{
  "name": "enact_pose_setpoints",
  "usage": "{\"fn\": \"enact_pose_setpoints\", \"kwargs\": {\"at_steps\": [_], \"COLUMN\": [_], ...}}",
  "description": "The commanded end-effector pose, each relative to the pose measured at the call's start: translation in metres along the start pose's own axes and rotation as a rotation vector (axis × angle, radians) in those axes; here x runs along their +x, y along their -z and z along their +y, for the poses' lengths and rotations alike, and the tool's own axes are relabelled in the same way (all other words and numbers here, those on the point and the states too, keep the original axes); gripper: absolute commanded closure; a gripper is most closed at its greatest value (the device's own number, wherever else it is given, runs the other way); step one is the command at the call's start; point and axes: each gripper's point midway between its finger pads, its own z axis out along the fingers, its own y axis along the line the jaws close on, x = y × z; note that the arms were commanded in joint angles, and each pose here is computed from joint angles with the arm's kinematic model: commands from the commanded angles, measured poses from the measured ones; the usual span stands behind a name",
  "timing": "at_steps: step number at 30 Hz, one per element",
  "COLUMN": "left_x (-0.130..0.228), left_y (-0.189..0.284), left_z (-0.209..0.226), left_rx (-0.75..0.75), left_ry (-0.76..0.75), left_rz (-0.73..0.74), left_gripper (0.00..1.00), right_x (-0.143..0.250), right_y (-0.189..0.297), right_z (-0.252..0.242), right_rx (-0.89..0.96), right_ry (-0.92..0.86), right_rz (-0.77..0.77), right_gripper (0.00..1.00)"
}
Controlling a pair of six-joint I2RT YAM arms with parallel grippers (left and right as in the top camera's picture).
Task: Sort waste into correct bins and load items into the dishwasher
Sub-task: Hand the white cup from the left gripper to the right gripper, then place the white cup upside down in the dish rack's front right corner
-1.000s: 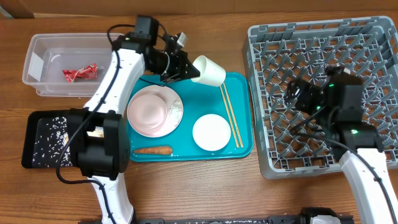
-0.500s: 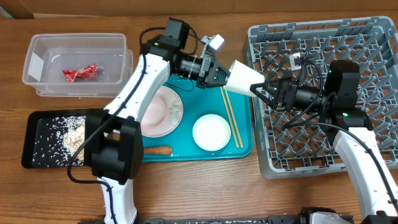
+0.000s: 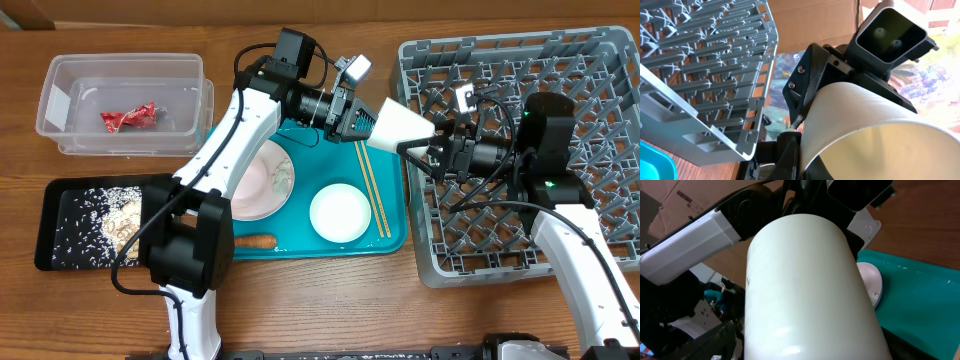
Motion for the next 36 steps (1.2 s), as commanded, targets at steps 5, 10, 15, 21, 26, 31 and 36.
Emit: {"fn": "enact_pose_setpoints", "kwargs": {"at_steps": [5,10,15,21,26,31,36], "left_x": [-0.002,-0.002,-0.002,-0.004,-0.013,-0.011,0.002], "left_y": [0.001,0.001,0.001,0.001,0.021,0.079,0.185], "left_z": [-0.020,-0.020,-0.020,-0.011,0.023,0.055,0.043], "left_rx": [0.006,0.006,0.006,-0.045,-0.238,-0.501,-0.860], "left_ry": [-0.040,-0.040,-0.040,-0.039,0.004,0.072,0.085], "left_rz": [-0.003,-0.003,-0.003,-0.018,-0.092,-0.193,-0.390], "left_gripper": [0.96,0.96,0.96,0.80,0.60,0.52,0.51], "right_x": [-0.009,-0.016,-0.015,-0.016,-0.015,-0.020,-0.039], "right_y": [-0.001,-0.001,-0.001,0.000,0.004,0.022,0.096], "right_z": [0.000,0.003,0.003,-0.003,-0.035,-0.056,-0.086], "right_rx": [0.023,0.017,0.017,0.049,0.224,0.353,0.783], "right_ry": [0.045,0.088,0.087,0.075,-0.004,-0.054,-0.187], "right_rz": [-0.020,-0.035,-0.035,-0.043,-0.072,-0.110,-0.171], "right_gripper": [0.20,0.25,0.31,0.44,0.47,0.55,0.57]}}
